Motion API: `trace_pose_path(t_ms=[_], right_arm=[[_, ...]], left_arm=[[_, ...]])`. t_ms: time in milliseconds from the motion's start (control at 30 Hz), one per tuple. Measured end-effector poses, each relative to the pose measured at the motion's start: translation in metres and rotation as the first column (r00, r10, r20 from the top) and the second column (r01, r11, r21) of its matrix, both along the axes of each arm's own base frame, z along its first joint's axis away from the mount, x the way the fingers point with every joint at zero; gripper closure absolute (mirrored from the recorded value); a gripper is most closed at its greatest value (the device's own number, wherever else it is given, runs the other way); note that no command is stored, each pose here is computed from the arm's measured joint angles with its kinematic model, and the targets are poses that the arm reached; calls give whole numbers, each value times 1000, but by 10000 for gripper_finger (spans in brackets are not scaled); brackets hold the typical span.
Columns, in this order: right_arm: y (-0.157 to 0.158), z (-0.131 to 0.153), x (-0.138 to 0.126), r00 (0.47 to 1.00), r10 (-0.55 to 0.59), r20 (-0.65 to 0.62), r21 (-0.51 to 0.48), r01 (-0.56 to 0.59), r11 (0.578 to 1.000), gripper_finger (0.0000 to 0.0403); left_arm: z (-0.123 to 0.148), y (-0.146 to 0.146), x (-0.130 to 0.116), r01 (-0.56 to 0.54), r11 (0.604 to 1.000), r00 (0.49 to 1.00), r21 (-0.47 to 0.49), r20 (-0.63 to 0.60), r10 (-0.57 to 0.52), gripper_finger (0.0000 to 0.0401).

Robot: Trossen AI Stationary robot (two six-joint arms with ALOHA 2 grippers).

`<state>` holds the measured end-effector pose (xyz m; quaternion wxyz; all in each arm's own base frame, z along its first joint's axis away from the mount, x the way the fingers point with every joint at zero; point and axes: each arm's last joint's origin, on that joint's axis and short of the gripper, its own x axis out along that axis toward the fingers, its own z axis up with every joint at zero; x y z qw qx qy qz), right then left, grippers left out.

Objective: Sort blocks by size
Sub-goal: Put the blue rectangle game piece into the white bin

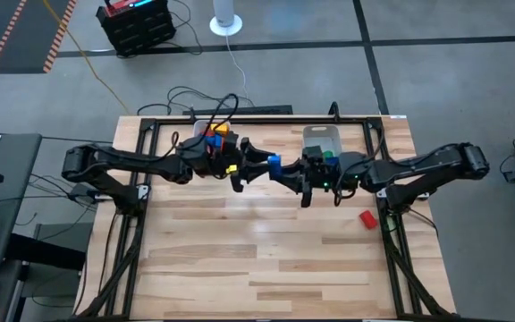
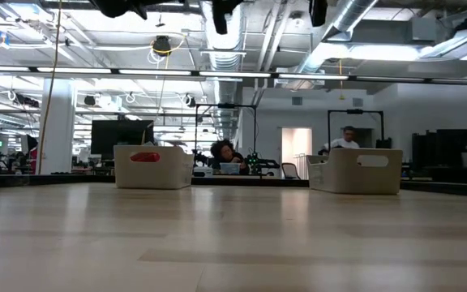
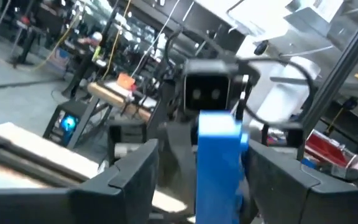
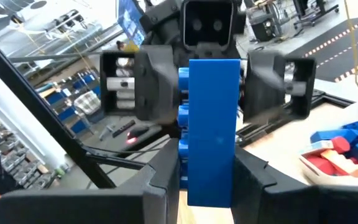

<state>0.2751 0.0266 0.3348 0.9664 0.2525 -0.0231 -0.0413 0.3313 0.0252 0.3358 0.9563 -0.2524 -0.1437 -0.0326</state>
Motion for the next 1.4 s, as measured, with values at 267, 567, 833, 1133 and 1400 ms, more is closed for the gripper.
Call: trace_pose_path(t_ms=[267, 567, 833, 1133, 1400], right_arm=[[2, -11, 14, 999, 39, -2, 27, -39, 999, 277], [4, -16, 25, 999, 50, -19, 36, -49, 998, 275], [4, -17, 25, 998, 53, -27, 79, -51, 996, 245], [2, -16, 15, 992, 56, -116, 111, -43, 993, 149], [-2, -13, -10, 970, 48, -239, 157, -10, 988, 132]], left_arm=[[14, 1, 3, -44, 994, 999, 99, 1, 44, 277], [9, 0, 4, 11, 997, 998, 82, -62, -6, 322], [9, 1, 3, 13, 998, 998, 62, -70, -8, 322], [1, 2, 5, 14, 998, 990, 56, -143, -6, 322], [-5, 20, -3, 9, 999, 965, 46, -263, 3, 322]])
